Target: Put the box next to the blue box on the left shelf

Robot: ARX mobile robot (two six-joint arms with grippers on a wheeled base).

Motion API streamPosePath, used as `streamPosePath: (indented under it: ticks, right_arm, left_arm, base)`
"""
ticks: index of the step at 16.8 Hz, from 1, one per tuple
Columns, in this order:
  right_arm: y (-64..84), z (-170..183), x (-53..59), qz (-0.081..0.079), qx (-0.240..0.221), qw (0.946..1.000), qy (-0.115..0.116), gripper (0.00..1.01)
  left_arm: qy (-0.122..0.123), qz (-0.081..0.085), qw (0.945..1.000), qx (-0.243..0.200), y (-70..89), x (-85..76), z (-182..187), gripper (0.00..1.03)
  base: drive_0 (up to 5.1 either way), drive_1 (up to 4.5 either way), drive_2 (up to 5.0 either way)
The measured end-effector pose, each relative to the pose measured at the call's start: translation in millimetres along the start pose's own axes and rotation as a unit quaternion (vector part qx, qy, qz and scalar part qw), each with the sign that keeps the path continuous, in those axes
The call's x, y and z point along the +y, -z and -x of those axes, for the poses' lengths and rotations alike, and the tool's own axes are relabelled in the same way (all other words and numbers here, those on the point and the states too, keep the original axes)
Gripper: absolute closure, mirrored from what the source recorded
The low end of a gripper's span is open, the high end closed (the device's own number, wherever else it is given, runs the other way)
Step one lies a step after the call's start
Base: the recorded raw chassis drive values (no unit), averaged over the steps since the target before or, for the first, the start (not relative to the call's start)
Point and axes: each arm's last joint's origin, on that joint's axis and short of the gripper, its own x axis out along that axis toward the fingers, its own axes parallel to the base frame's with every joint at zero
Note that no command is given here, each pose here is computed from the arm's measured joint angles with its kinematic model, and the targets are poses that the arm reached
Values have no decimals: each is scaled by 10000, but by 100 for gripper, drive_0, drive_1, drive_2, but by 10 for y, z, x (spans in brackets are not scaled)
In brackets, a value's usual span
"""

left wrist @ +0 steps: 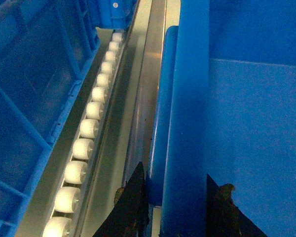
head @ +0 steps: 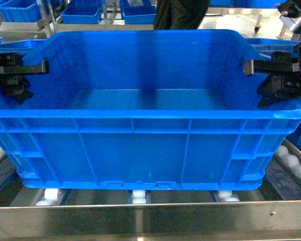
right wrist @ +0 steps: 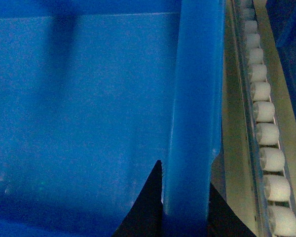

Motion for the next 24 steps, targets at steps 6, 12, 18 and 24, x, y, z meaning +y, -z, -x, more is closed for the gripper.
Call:
streamPosePath:
  ticks: [6, 12, 18, 24]
  right_arm:
    - [-95, -105, -92, 69, 192, 9984, -535, 64]
    - [-434, 299, -10, -52, -1458, 9774, -1532, 1]
    - [-377, 343, 18, 206, -2391, 9660, -960, 11]
    - [654, 880, -303, 503, -3431, 9338, 881, 89]
  left_arm:
    - [-1, -54, 10000, -72, -52, -65, -138, 70]
    - [468, 536, 9852, -1561, -432, -188, -19, 5]
    - [620, 284, 9685, -2395, -401, -153, 243, 22]
    - [541, -82, 9696, -2385, 489, 178, 999, 99]
  base:
    - [0, 0, 0]
    - [0, 0, 0]
    - [0, 0, 0]
    - [0, 0, 0]
